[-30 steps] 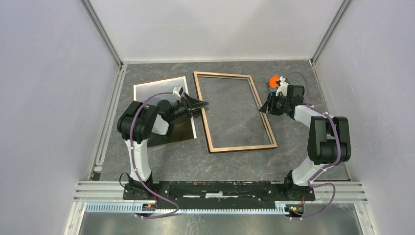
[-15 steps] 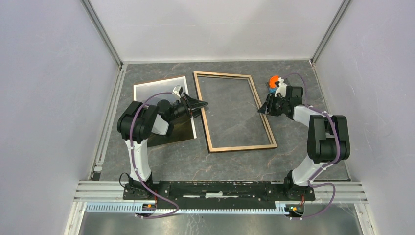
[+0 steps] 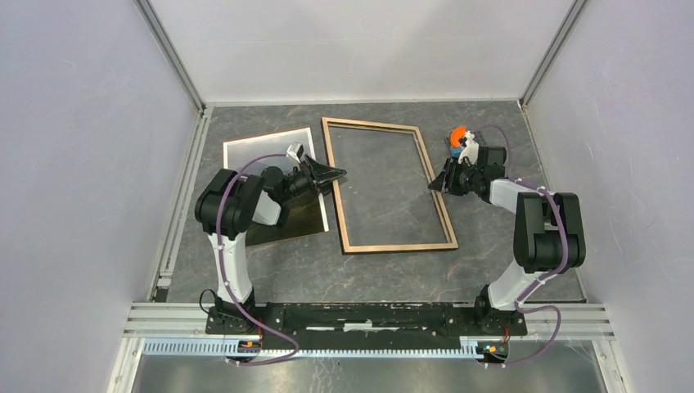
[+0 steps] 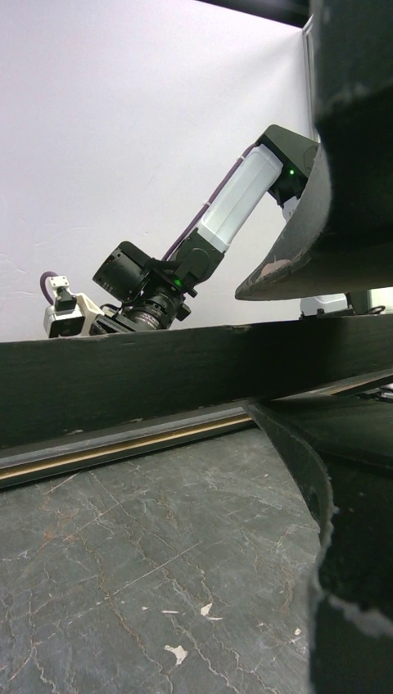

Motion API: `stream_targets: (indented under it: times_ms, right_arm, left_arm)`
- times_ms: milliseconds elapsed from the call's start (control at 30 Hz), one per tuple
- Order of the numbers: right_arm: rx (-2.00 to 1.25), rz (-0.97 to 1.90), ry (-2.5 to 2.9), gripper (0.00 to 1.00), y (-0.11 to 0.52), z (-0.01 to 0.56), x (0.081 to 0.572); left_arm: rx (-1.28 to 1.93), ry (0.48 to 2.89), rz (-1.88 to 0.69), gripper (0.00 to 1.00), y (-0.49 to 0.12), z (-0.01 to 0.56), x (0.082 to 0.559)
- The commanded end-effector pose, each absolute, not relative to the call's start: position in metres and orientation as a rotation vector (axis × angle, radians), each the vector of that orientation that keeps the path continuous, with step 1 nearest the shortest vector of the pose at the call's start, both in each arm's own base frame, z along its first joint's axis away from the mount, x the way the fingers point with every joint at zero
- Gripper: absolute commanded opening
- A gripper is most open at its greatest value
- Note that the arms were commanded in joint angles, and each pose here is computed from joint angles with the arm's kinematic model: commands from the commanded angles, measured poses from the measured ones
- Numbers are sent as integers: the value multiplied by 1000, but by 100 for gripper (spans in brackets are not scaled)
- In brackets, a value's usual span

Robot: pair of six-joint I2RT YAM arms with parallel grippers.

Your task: Put the photo into the frame

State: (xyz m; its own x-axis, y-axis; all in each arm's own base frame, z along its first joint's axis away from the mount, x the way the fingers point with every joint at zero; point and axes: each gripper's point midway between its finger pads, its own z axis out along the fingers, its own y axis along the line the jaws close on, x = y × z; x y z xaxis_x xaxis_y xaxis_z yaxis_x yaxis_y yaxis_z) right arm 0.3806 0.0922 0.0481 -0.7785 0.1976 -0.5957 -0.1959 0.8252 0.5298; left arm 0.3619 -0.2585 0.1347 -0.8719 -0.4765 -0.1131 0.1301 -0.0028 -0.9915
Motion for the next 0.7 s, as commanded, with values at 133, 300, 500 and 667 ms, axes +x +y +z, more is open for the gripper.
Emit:
stream_targets:
  times_ms: [133, 300, 500, 667]
  right_arm:
    - [-17, 732, 2370, 42, 91, 41, 379]
    - [-12, 712, 2377, 43, 89, 40, 381]
    - [-13, 745, 2374, 43, 93, 40, 379]
    - [-12, 760, 2374, 43, 95, 39, 379]
  left_arm:
    - [-250, 1720, -2004, 43, -262, 183, 363]
    - [-242, 1707, -2018, 50, -263, 191, 363]
    - [-213, 1686, -2036, 49, -264, 204, 361]
    - [-209, 1683, -2042, 46, -265, 207, 359]
